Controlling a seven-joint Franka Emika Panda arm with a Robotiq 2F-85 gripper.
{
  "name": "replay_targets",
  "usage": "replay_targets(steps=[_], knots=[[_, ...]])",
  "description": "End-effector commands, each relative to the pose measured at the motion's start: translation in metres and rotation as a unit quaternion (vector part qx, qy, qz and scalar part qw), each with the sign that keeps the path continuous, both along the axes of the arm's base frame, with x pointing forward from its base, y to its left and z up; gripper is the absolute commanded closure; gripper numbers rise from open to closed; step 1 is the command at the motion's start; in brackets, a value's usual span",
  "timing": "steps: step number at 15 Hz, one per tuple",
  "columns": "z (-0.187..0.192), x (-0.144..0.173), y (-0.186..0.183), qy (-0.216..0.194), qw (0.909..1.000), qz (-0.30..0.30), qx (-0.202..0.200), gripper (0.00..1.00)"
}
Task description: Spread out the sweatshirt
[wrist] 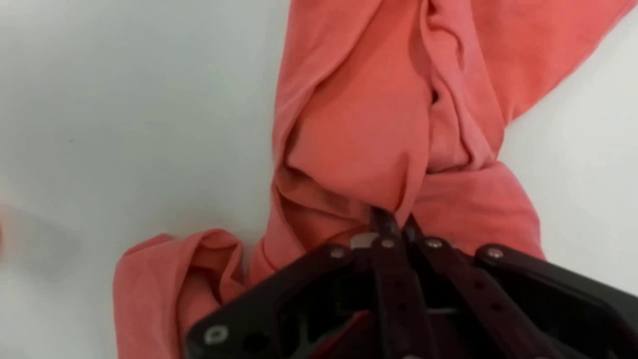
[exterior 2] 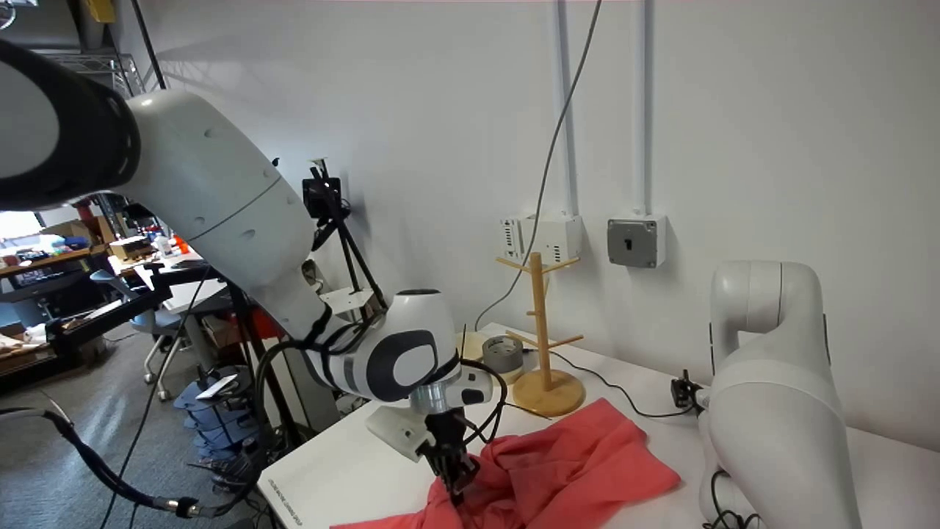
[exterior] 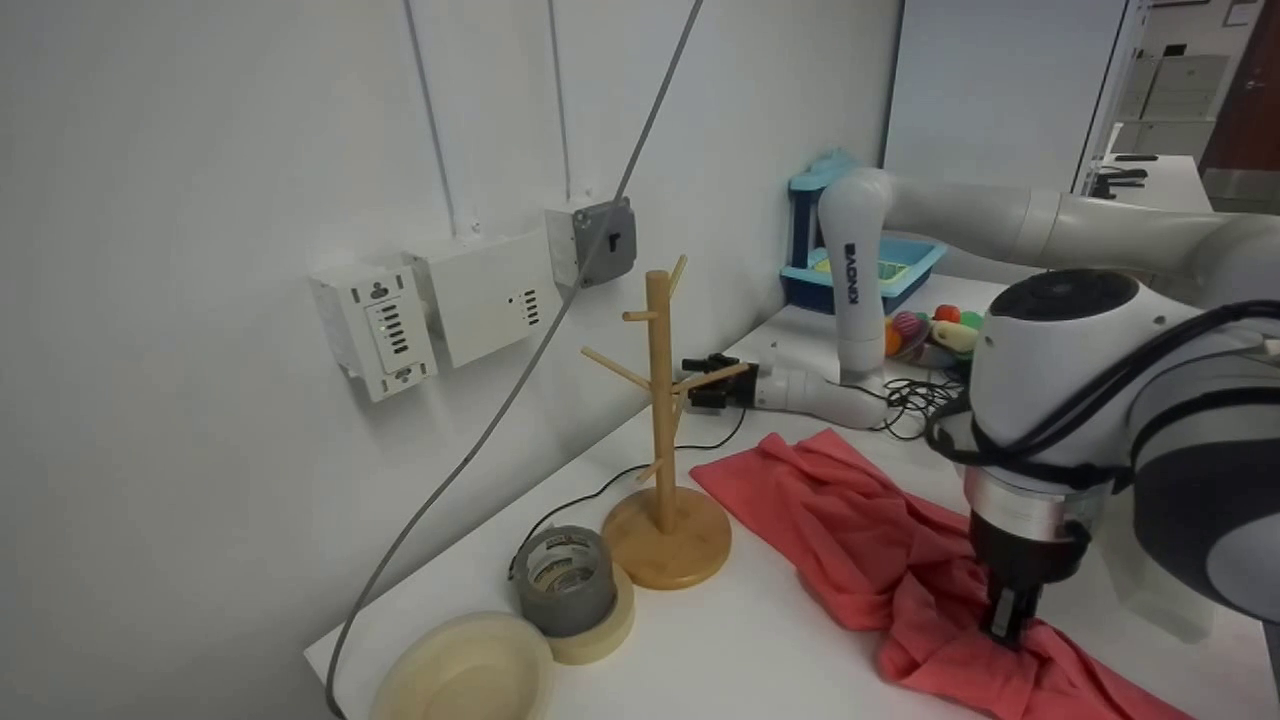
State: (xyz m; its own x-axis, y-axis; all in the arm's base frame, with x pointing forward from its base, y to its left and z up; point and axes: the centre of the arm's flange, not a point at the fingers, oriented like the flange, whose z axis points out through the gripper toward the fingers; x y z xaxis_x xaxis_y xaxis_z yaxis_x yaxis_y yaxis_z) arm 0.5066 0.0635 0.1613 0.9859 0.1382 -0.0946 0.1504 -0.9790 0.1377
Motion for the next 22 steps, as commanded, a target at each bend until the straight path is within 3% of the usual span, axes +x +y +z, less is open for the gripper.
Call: replay_targets(steps=[1, 10, 13, 16, 19, 22], knots=[[0.036, -0.016, 0.005, -0.003, 0.9999, 0.007, -0.011, 0.99], [0.123, -0.029, 0.057, -0.018, 0.9967, 0.079, 0.005, 0.99], [0.138, -0.032, 0.077, -0.022, 0.9942, 0.104, 0.012, 0.99], [0.137, -0.038, 0.096, 0.004, 0.9926, 0.119, 0.025, 0.99], [0.124, -0.042, 0.115, 0.063, 0.993, 0.084, 0.053, 0.99], [0.114, -0.038, 0.129, 0.082, 0.9936, 0.017, 0.076, 0.99]])
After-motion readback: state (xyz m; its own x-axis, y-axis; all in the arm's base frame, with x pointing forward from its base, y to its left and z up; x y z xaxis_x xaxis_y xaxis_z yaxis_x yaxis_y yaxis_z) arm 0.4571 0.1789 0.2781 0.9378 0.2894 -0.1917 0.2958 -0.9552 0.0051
